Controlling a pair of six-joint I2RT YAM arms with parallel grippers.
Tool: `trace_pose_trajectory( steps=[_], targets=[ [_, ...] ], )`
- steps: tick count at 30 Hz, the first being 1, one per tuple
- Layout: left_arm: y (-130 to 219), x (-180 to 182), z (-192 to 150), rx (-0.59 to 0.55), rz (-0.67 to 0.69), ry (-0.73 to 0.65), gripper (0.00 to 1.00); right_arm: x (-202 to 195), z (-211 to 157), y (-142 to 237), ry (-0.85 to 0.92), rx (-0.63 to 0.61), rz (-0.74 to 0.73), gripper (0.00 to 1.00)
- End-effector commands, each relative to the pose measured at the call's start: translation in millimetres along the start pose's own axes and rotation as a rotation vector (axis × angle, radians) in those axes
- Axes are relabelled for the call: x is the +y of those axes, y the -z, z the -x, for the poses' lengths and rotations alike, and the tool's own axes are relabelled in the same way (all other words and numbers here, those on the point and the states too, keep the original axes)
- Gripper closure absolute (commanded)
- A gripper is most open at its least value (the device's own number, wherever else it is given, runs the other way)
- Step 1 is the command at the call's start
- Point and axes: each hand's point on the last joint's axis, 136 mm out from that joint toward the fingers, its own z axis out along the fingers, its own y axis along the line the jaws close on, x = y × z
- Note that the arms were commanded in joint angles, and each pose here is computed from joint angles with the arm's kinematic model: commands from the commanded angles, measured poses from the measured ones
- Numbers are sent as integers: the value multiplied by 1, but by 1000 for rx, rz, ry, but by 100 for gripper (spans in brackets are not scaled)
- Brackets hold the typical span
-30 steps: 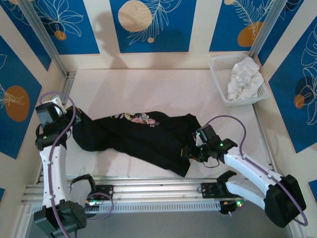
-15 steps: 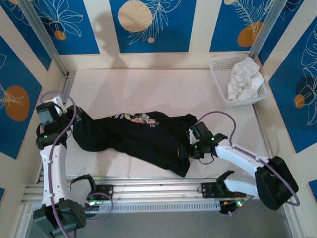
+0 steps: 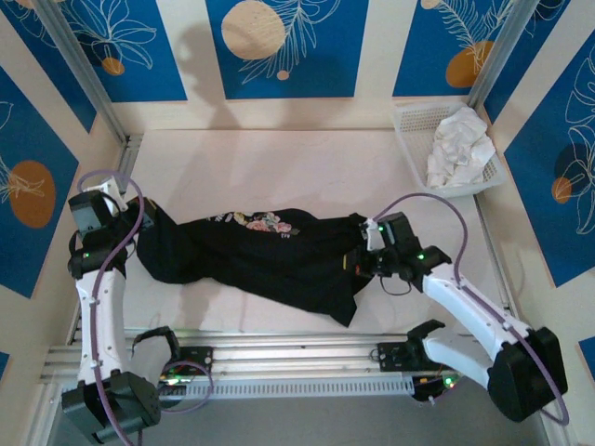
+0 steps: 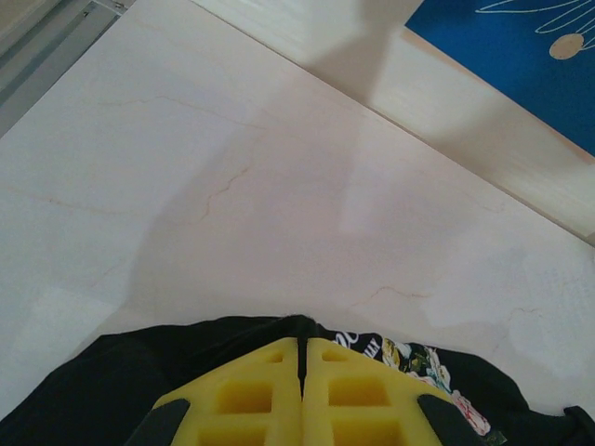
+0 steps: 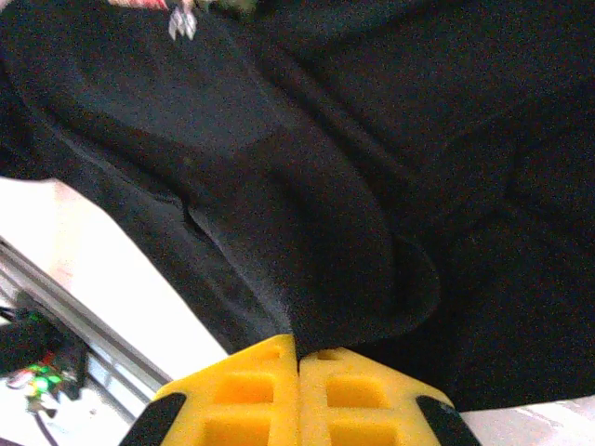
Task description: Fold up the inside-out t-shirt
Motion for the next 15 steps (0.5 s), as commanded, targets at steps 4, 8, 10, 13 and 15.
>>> trace_pose_trajectory(
  steps=[4, 8, 10, 13, 15],
  targets=[
    [-3, -8, 1, -6, -44, -10, 100, -1, -7, 7, -68, 41, 100, 100],
    [-3, -8, 0, -6, -45, -9, 100, 2, -6, -8, -105, 80, 160, 100],
    [-3, -8, 0, -7, -48, -9, 100, 0, -4, -17, -120, 99, 166, 100],
    [-4, -8, 0, -5, -51, -9, 100, -8, 3, -28, -122, 111, 128, 96],
    [-4, -9, 0, -5, -54, -10, 100, -14, 7, -33, -120, 116, 99, 93]
  ],
)
